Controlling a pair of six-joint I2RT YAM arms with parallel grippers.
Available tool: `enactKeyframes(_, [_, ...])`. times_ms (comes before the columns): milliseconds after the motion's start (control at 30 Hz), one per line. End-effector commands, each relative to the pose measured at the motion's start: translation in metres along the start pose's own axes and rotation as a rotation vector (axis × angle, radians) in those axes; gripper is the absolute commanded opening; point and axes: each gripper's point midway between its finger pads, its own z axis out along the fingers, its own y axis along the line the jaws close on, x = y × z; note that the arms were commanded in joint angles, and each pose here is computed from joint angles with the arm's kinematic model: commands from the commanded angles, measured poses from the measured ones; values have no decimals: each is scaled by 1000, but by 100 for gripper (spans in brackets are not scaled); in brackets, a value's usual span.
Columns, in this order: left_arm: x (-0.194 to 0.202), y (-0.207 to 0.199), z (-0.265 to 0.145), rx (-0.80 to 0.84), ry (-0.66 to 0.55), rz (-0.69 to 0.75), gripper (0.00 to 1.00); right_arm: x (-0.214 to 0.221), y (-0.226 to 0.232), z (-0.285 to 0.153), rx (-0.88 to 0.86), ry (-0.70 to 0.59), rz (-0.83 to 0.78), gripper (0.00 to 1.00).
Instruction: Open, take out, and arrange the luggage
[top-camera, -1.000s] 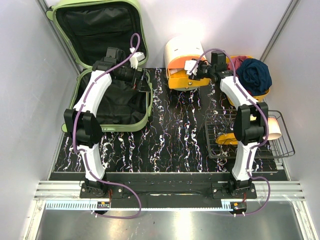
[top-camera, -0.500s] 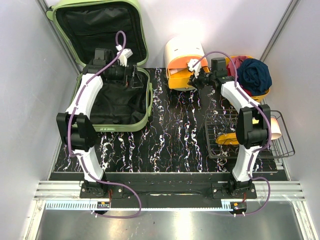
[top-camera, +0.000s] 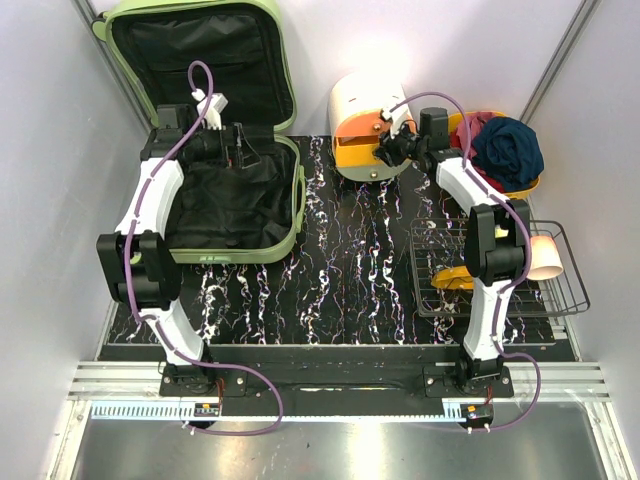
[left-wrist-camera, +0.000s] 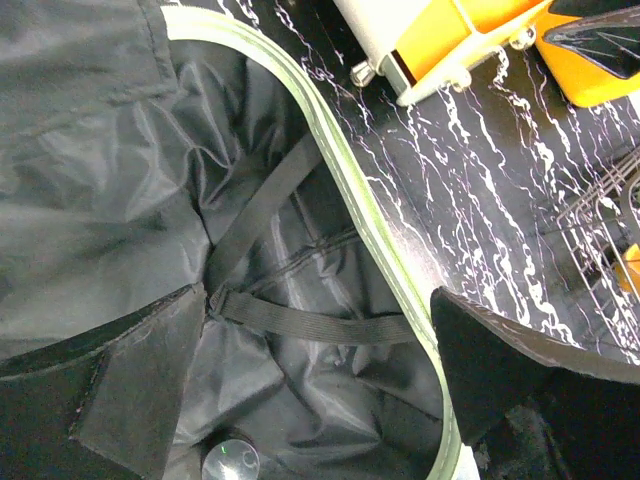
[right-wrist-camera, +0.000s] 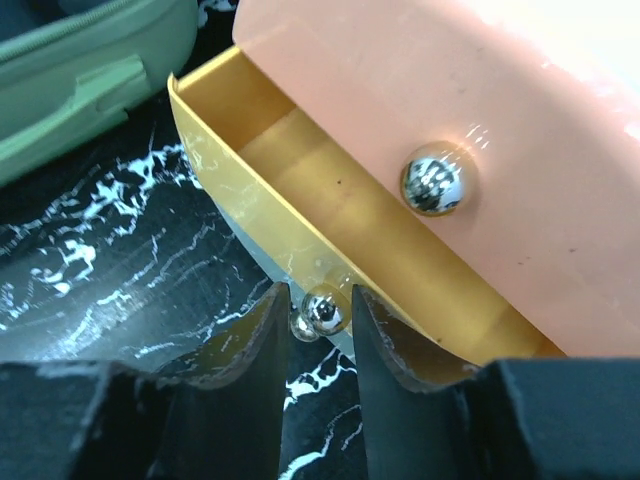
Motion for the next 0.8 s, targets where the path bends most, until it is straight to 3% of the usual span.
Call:
enactKeyframes(0, [-36, -8, -23, -42, -118, 97, 99, -85, -22, -25, 60, -219, 88, 41])
enactKeyframes(233, [-38, 9, -26, -143, -131, 82, 99, -114, -37, -30, 148, -287, 527, 55])
enactKeyframes(300, [-41, 22, -28, -217, -151, 50, 99, -105, -46, -27, 211, -253, 671, 59])
enactKeyframes(433, [-48, 36, -37, -303, -181, 51, 99, -73, -50, -19, 308, -135, 932, 57])
enactKeyframes(767, [-48, 47, -41, -332, -180, 77, 99, -49, -44, -4, 315, -66, 1108, 55])
